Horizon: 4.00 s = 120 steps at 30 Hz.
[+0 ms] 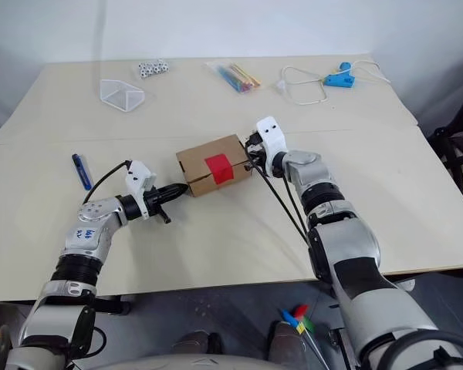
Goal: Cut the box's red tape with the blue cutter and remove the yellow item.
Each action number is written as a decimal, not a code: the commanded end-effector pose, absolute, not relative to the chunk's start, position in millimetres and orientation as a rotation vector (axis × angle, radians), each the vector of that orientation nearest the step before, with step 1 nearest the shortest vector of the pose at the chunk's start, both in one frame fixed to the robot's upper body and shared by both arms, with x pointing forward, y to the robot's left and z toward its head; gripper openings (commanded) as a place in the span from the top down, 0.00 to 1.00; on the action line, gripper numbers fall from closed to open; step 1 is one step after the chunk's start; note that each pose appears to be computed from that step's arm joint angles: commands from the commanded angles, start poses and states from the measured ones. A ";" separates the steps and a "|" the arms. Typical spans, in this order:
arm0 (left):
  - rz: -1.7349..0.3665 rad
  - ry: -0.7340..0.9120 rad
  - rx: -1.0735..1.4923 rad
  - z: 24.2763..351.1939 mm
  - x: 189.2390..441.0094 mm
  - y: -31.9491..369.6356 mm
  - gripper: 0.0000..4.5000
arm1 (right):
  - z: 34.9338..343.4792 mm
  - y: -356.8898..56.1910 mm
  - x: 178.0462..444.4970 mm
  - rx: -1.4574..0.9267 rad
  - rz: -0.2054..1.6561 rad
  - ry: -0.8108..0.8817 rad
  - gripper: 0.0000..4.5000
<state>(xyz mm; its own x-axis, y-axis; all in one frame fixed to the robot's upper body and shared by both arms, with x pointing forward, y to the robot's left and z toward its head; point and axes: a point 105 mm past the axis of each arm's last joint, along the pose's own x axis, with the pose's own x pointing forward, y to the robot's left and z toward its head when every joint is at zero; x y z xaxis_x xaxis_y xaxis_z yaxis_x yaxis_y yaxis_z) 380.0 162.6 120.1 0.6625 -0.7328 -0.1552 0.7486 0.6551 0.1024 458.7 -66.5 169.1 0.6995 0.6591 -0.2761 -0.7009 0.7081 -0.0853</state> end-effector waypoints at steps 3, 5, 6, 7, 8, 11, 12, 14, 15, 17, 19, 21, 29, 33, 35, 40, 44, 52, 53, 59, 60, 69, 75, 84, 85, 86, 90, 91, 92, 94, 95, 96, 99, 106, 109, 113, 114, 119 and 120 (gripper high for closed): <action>-1.008 0.112 0.196 131.2 356.0 133.5 0.99 | 186.5 -41.2 447.4 -0.262 0.925 0.179 1.00; -1.078 0.153 0.184 128.6 341.4 121.9 0.99 | 183.9 -37.1 443.8 -0.298 0.959 0.180 1.00; -1.105 0.168 0.181 128.1 335.9 116.8 0.99 | 183.3 -34.9 442.8 -0.307 0.969 0.178 1.00; -1.127 0.183 0.179 127.8 331.3 112.1 0.99 | 182.7 -32.6 441.8 -0.315 0.978 0.177 1.00; -1.144 0.196 0.178 127.8 327.8 108.1 0.99 | 182.1 -30.6 441.2 -0.320 0.983 0.176 1.00; -1.189 0.222 0.167 129.0 319.9 97.9 0.99 | 181.2 -25.2 440.0 -0.349 0.992 0.153 1.00; -1.193 0.231 0.162 129.0 318.4 95.9 0.99 | 182.3 -24.4 441.4 -0.373 0.977 0.131 1.00; -1.186 0.240 0.155 129.4 318.7 95.0 0.99 | 185.4 -24.9 444.9 -0.399 0.940 0.095 1.00; -1.169 0.239 0.147 129.8 319.7 97.0 0.99 | 191.7 -27.4 448.7 -0.411 0.899 0.052 1.00; -1.124 0.244 0.124 129.4 321.3 105.3 0.99 | 203.5 -39.2 459.1 -0.443 0.781 -0.003 1.00; -1.094 0.253 0.116 128.1 319.7 114.3 0.99 | 215.4 -46.1 462.4 -0.484 0.730 -0.074 1.00; -1.062 0.272 0.097 126.1 316.4 124.6 0.99 | 227.4 -53.5 465.2 -0.469 0.687 -0.117 1.00; -0.914 0.385 0.051 115.8 290.7 176.0 0.99 | 258.4 -103.5 465.9 -0.418 0.531 -0.168 1.00; -0.749 0.296 0.096 127.8 309.4 212.9 0.99 | 235.1 -121.8 434.3 -0.427 0.563 -0.043 1.00; -0.704 0.250 0.110 133.3 318.8 222.8 0.99 | 225.4 -124.9 416.6 -0.420 0.573 0.011 1.00; -0.729 0.165 0.113 140.0 354.9 209.5 0.99 | 186.5 -119.2 372.7 -0.363 0.616 0.186 1.00; -0.838 0.126 0.107 144.0 379.9 171.4 0.99 | 178.5 -102.7 369.1 -0.295 0.614 0.230 1.00; -1.078 0.132 0.126 148.7 376.0 122.9 0.99 | 186.5 -76.7 378.2 -0.279 0.646 0.209 1.00; -1.102 0.137 0.129 149.2 373.2 119.8 0.99 | 188.3 -75.6 378.3 -0.284 0.651 0.205 1.00; -1.232 0.177 0.151 147.6 349.3 99.4 0.99 | 196.0 -73.3 375.0 -0.321 0.691 0.191 1.00; -1.240 0.182 0.152 147.4 347.0 97.3 0.99 | 196.3 -73.7 374.7 -0.325 0.696 0.192 1.00; -1.293 0.220 0.154 145.2 331.3 76.5 0.99 | 183.1 -89.5 379.7 -0.397 0.754 0.230 1.00; -1.302 0.224 0.146 146.6 328.5 69.4 0.99 | 187.1 -91.8 391.6 -0.401 0.767 0.194 1.00; -1.311 0.236 0.130 146.7 321.1 61.9 0.99 | 194.2 -76.4 401.6 -0.400 0.854 0.136 1.00; -1.311 0.238 0.128 146.5 320.4 61.1 0.99 | 194.0 -75.2 401.5 -0.403 0.863 0.135 1.00; -1.312 0.239 0.124 146.3 319.6 59.9 0.99 | 193.6 -74.3 401.5 -0.407 0.870 0.135 1.00; -1.302 0.237 0.106 146.1 320.2 57.3 0.99 | 190.8 -73.7 403.2 -0.428 0.880 0.137 1.00; -1.297 0.235 0.105 146.2 320.8 57.3 0.99 | 190.4 -75.2 403.7 -0.437 0.876 0.138 1.00; -1.293 0.234 0.104 146.3 321.2 57.3 0.99 | 190.1 -76.2 404.1 -0.444 0.873 0.139 1.00; -1.282 0.239 0.100 146.1 322.8 60.4 0.99 | 194.5 -82.4 403.6 -0.444 0.857 0.130 1.00; -1.279 0.240 0.099 145.9 323.3 61.7 0.99 | 196.1 -85.8 402.9 -0.447 0.850 0.126 1.00; -1.276 0.241 0.098 145.8 323.5 62.5 0.99 | 197.0 -87.9 402.4 -0.449 0.845 0.124 1.00; -1.276 0.236 0.094 146.4 324.2 61.4 0.99 | 199.9 -95.9 401.9 -0.463 0.820 0.118 1.00; -1.224 0.222 0.083 152.8 328.0 76.9 0.99 | 242.7 -127.5 400.2 -0.444 0.689 0.021 1.00; -1.143 0.191 0.060 163.5 334.9 100.2 0.99 | 254.0 -144.2 386.9 -0.393 0.671 -0.001 1.00; -0.970 0.141 0.069 175.3 350.2 144.1 0.99 | 238.8 -163.3 345.8 -0.271 0.804 0.062 1.00; -0.929 0.138 0.088 176.2 353.7 152.1 0.96 | 233.0 -166.6 338.0 -0.264 0.828 0.087 0.96; -0.786 0.117 0.090 186.2 365.7 179.5 0.66 | 220.1 -180.8 318.1 -0.216 0.874 0.132 0.65; -0.755 0.108 0.103 189.0 367.3 183.7 0.60 | 219.3 -182.0 313.9 -0.209 0.892 0.125 0.57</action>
